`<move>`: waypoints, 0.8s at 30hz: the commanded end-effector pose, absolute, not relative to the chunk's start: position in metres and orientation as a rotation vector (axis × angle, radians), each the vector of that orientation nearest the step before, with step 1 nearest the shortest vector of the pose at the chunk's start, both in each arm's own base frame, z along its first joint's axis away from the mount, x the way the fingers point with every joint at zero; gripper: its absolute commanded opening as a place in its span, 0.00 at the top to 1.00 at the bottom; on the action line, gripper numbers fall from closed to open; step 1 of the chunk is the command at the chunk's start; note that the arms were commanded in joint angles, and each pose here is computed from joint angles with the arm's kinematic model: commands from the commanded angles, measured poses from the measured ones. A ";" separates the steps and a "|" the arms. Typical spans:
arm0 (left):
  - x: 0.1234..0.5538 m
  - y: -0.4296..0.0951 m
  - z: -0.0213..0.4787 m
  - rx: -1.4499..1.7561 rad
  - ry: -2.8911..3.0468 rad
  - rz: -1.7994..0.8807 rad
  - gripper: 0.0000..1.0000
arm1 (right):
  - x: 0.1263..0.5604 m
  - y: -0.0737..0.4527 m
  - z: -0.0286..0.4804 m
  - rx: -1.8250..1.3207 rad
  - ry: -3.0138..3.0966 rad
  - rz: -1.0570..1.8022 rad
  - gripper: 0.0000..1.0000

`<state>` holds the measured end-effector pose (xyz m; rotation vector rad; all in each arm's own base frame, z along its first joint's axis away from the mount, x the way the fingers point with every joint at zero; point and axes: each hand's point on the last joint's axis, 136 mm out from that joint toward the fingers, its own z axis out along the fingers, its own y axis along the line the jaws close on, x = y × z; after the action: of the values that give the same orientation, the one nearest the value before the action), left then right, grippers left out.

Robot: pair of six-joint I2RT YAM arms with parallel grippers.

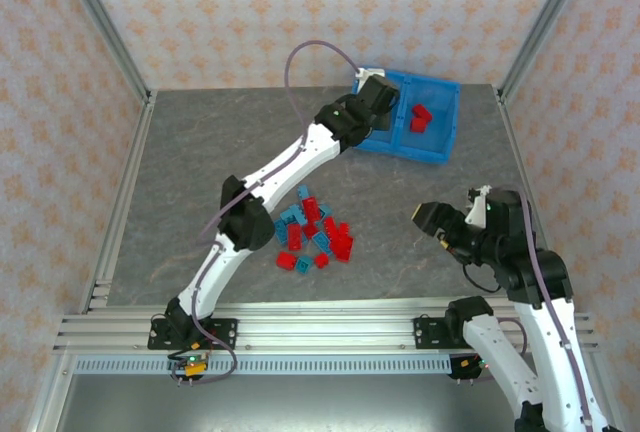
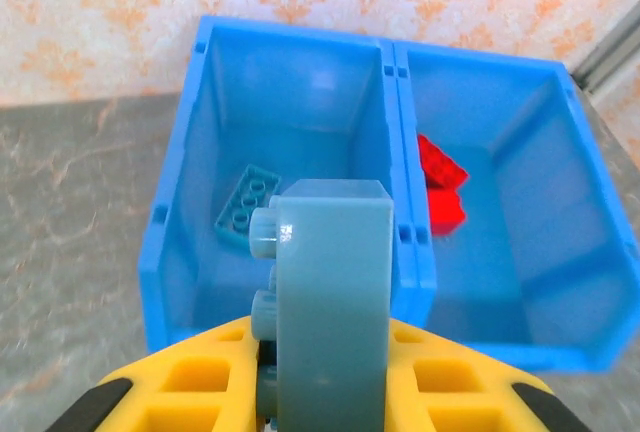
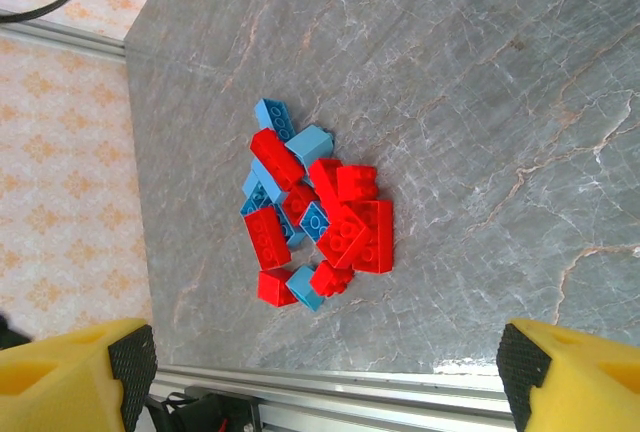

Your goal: Sort the legos into containers by color

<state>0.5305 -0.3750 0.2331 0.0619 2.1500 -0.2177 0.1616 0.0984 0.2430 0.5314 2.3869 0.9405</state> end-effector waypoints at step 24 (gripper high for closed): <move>0.556 -0.363 0.235 0.017 2.105 -0.198 0.61 | 0.152 0.092 0.249 0.552 2.351 0.919 0.10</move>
<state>0.5738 -0.3787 0.1385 0.1162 2.1681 -0.0995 0.1452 0.0925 0.2458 0.5484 2.3773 0.9241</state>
